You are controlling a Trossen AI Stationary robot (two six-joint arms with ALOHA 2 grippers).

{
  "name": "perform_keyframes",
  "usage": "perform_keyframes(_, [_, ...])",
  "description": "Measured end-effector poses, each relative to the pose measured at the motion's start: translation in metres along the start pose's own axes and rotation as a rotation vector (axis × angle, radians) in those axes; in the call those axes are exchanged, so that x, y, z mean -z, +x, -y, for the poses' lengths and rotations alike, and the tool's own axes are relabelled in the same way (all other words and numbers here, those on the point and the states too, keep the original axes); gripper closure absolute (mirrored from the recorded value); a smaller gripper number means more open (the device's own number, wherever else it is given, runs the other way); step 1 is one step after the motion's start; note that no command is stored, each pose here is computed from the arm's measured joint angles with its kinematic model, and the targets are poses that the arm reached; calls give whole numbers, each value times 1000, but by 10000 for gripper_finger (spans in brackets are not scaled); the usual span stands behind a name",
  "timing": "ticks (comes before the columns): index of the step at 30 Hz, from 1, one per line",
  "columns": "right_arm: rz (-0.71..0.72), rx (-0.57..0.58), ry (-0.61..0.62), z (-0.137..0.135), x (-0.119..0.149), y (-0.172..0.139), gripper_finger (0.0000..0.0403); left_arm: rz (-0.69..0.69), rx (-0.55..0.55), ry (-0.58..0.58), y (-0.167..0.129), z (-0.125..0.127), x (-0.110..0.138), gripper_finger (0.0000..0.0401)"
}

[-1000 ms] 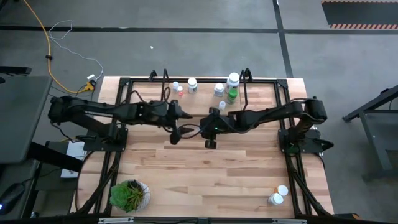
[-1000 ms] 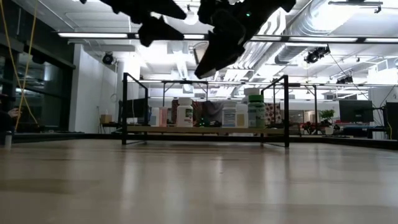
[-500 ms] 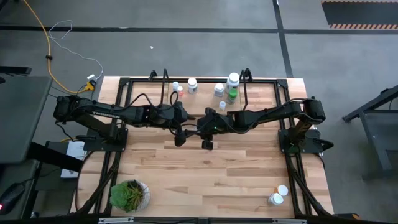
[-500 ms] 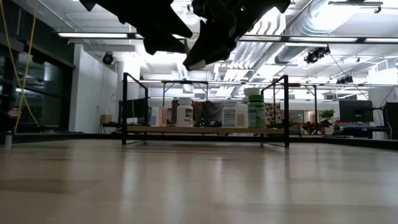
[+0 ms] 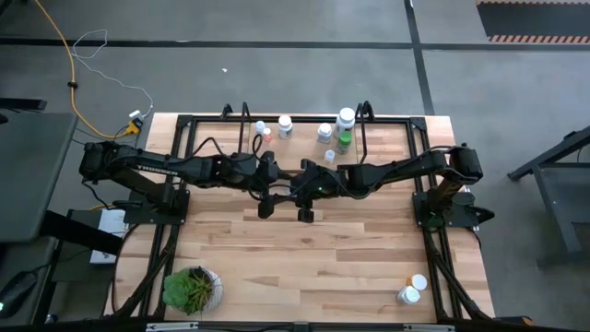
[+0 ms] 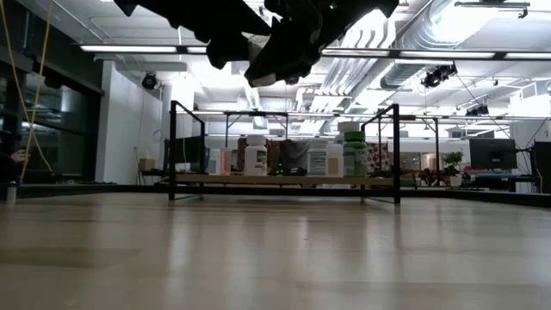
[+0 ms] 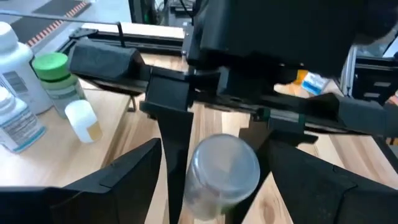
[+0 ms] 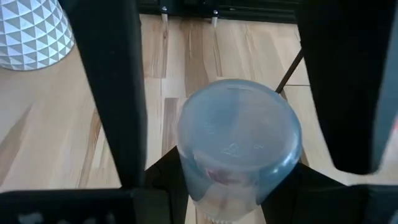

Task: Pick and place medicine bottles onto shelf by color
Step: Put the transparent pill bottle on the shelf

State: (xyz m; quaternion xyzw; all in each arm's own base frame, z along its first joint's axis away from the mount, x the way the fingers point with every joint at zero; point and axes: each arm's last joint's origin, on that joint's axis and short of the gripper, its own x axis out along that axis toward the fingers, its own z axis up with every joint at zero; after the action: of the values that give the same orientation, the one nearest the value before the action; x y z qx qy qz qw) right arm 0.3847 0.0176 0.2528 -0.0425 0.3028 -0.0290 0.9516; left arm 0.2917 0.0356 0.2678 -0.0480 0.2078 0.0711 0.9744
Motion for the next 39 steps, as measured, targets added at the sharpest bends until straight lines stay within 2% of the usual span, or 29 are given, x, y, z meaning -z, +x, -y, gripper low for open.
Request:
perform_keyframes(10, [2,0,5,0,0,0,270,-37,-4,20,0,0,4,173])
perform_keyframes(21, [1,0,33,0,0,0,268,-37,-4,38,0,0,4,272])
perform_keyframes(25, [-1,1,92,0,0,-1,249,-34,-2,8,0,0,3,276])
perform_keyframes(32, [-85,7,131,3,2,-21,180,-81,-38,-31,-9,-9,5,271])
perform_keyframes(36, [-164,13,142,6,5,-38,160,-94,-74,-32,-32,-18,1,270])
perform_keyframes(39, [-246,20,159,6,12,-46,158,-47,-105,-57,-58,-24,-8,270])
